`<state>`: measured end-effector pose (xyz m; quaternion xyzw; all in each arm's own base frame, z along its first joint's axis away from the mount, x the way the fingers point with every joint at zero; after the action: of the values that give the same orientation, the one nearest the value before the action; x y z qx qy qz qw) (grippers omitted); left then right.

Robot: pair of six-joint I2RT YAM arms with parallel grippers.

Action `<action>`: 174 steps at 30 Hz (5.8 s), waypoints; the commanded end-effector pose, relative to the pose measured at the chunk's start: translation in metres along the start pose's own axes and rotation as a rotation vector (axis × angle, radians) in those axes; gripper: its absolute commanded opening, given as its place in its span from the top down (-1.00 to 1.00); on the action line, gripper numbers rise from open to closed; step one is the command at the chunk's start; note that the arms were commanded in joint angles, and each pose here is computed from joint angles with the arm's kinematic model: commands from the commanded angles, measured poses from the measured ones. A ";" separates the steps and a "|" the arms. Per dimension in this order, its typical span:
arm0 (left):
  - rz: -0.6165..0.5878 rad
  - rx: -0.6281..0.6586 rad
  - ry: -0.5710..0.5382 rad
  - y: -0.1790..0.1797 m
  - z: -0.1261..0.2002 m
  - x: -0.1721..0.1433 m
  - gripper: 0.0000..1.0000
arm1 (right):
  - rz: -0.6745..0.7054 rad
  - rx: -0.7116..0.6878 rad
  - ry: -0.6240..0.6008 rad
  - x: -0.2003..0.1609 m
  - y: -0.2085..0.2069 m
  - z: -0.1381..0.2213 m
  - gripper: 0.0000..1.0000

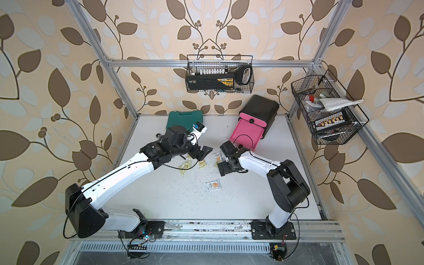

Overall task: Place the cookies into the drawer by color
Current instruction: Pick up the cookie at the center of the board, then place the cookie in the drawer, then pick up the cookie at the center of the board, then place the cookie in the drawer.

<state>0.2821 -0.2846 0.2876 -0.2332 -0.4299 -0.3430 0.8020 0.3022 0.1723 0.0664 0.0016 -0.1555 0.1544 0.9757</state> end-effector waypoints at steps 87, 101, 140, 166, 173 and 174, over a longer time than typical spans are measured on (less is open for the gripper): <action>-0.004 0.050 -0.046 0.003 0.007 0.017 -0.97 | -0.127 0.098 -0.233 0.092 -0.029 0.035 -0.22; -0.015 0.065 -0.044 0.005 0.007 0.017 -0.97 | -0.130 0.103 -0.053 0.083 -0.035 -0.039 -0.17; -0.020 0.045 -0.054 0.002 0.010 0.018 -0.97 | -0.319 -0.108 -0.461 0.157 -0.126 0.101 0.52; -0.020 0.051 -0.045 0.004 0.006 0.016 -0.97 | -0.402 -0.154 -0.344 0.154 -0.160 0.037 0.01; -0.015 0.055 -0.044 0.004 0.006 0.016 -0.97 | -0.306 -0.078 -0.411 0.149 -0.109 0.081 0.01; -0.015 0.056 -0.044 0.004 0.006 0.016 -0.97 | -0.286 -0.046 -0.410 0.147 -0.095 0.084 0.00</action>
<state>0.2880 -0.2797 0.2872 -0.2118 -0.4389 -0.3312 0.8079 0.4576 0.0941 0.1865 0.0030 -0.3529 -0.0219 0.9354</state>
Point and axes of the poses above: each gripper's point midway between its finger pads, its own z axis back along the fingers, its own y axis along the line the jaws close on, x = y × z, the point moved 3 cm from there along z, back along the fingers, and after that the axes turned 2 degrees about z, right-handed, at the moved point
